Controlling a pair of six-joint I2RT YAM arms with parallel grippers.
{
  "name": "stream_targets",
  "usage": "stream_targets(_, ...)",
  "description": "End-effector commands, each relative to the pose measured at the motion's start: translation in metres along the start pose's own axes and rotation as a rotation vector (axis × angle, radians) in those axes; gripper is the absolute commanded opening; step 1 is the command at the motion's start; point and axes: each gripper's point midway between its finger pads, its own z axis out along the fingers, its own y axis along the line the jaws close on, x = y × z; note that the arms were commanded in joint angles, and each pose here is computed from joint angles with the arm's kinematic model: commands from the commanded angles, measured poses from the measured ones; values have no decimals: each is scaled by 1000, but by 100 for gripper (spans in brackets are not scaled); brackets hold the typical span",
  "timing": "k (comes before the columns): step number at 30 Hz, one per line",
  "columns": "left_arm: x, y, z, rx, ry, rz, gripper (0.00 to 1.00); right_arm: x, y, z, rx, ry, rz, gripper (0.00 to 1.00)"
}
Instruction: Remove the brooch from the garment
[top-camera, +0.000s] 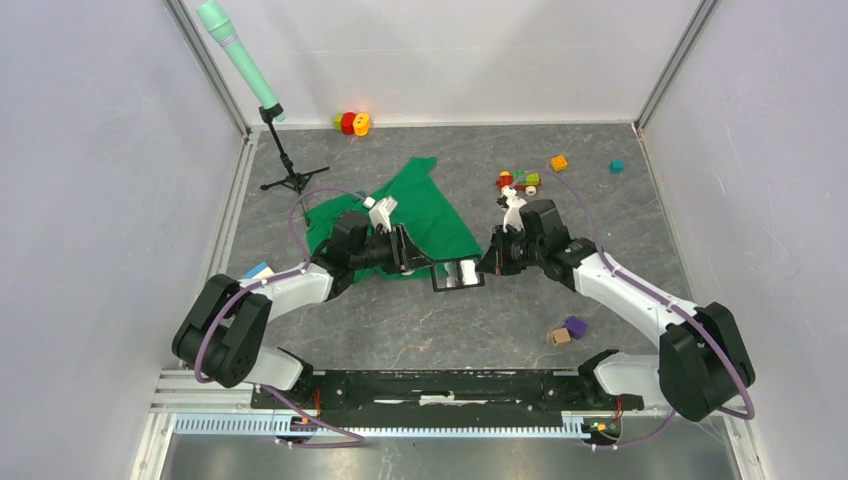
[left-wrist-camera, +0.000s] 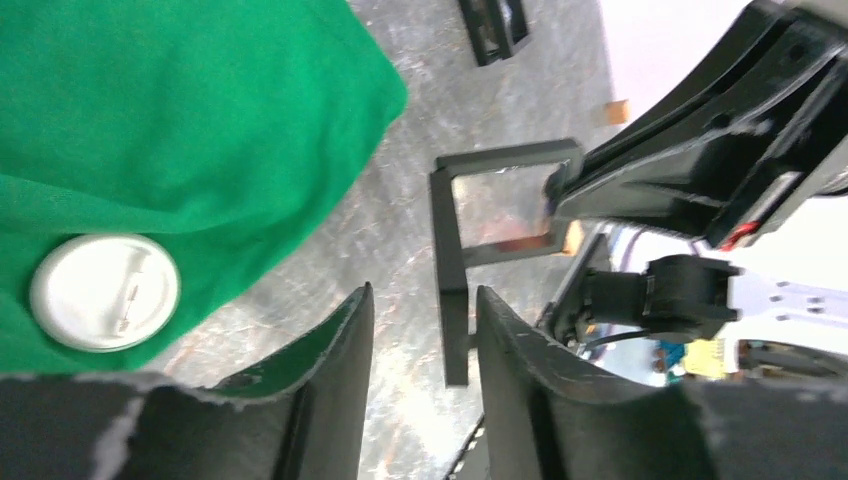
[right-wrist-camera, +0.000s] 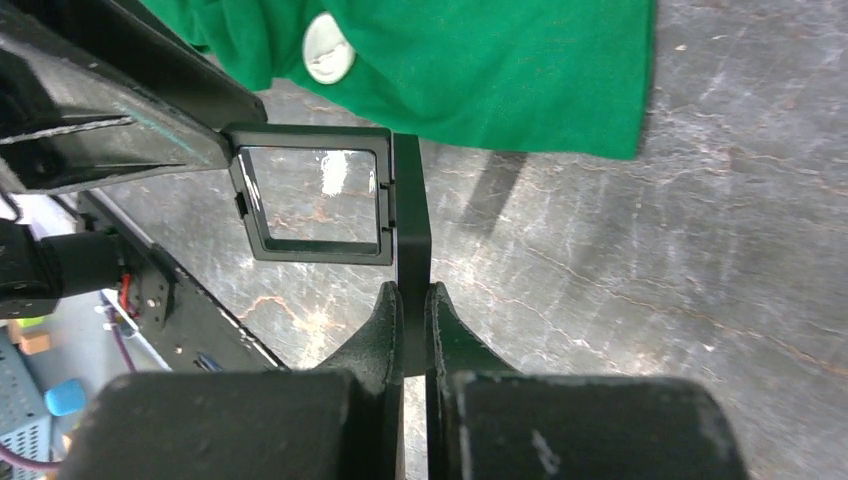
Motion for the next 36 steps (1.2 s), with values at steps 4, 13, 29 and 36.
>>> stream_targets(4,-24,16,-16,-183,-26,242,54,-17,-25,-20,205,115,-146,2)
stream_targets(13,-29,47,-18,-420,28,393,51,-13,-30,-23,234,223,-207,0)
stream_targets(29,-13,89,1,-716,266,566,65,-7,-28,-17,188,246,-224,0)
stream_targets(36,0,99,8,-722,350,541,68,-3,-28,-14,172,252,-226,0)
